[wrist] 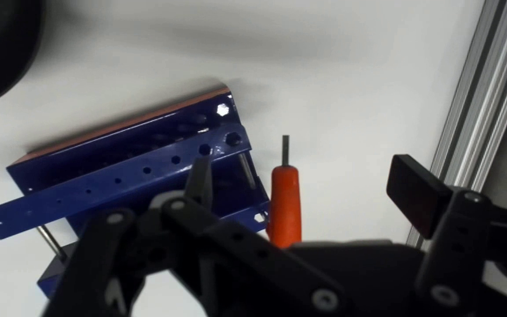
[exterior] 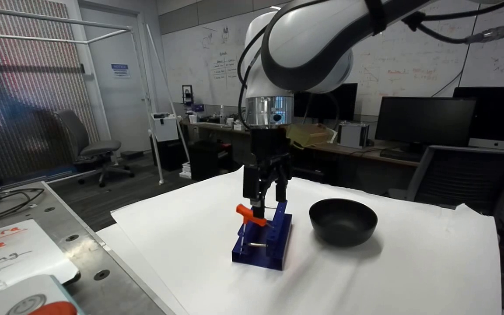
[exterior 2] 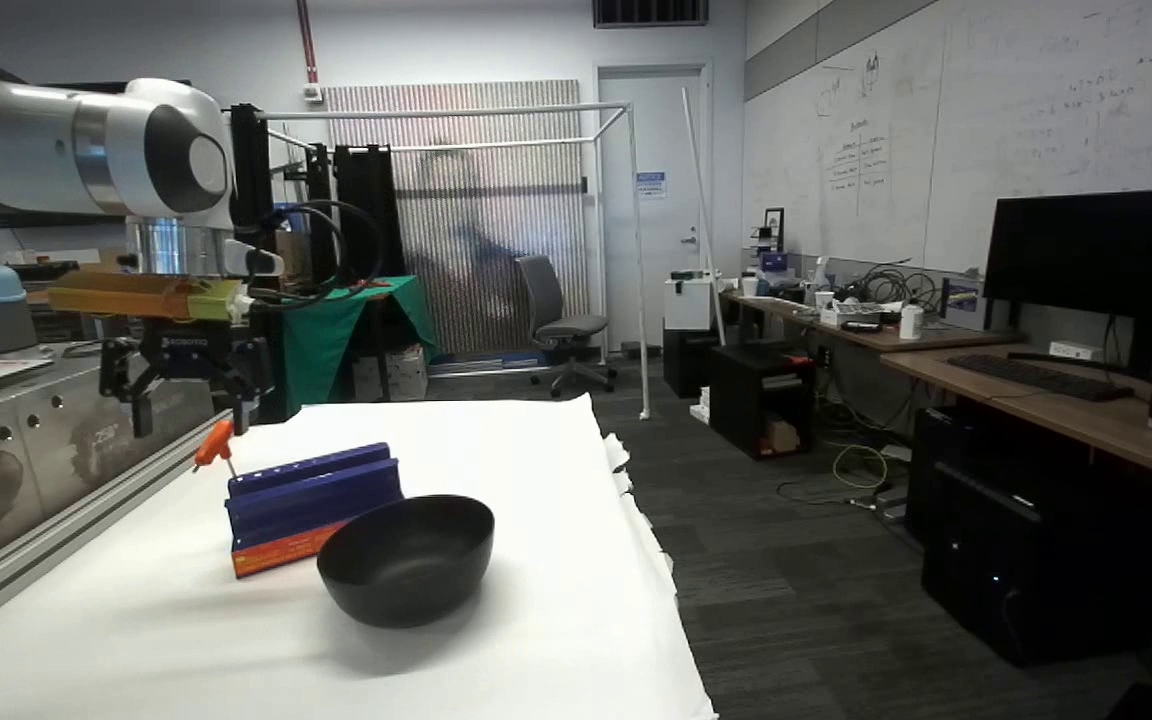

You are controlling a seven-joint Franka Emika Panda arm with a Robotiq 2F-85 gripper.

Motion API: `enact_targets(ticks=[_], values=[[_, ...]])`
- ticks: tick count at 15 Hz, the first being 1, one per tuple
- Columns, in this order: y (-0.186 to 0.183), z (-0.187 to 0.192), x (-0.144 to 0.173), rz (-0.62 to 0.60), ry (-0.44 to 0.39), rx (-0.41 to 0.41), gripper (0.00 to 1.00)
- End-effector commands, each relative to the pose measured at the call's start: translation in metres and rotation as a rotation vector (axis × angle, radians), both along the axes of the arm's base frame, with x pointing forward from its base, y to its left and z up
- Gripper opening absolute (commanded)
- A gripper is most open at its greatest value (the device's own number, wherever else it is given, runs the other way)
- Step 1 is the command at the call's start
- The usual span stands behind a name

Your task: Pick up the orange object tool and put it in the bowl

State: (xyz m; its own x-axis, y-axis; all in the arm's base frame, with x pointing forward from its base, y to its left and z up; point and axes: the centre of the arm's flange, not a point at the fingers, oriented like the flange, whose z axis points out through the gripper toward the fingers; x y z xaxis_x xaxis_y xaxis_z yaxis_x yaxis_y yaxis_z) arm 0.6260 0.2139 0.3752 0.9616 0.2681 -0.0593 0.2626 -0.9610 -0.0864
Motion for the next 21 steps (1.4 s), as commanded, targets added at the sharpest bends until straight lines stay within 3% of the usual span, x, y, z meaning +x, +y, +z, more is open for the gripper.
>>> enact_targets(ticks=[1, 9, 15, 16, 17, 21], values=[[0.022, -0.003, 0.003, 0.05, -0.044, 0.028, 1.0], [0.041, -0.022, 0.018, 0.021, -0.275, 0.023, 1.0], [0.032, -0.021, 0.02, -0.022, -0.275, -0.09, 1.0], [0.031, -0.021, 0.02, -0.026, -0.273, -0.107, 0.75], [0.03, -0.022, 0.019, -0.03, -0.272, -0.12, 0.74], [0.029, -0.026, 0.017, -0.041, -0.248, -0.146, 0.42]])
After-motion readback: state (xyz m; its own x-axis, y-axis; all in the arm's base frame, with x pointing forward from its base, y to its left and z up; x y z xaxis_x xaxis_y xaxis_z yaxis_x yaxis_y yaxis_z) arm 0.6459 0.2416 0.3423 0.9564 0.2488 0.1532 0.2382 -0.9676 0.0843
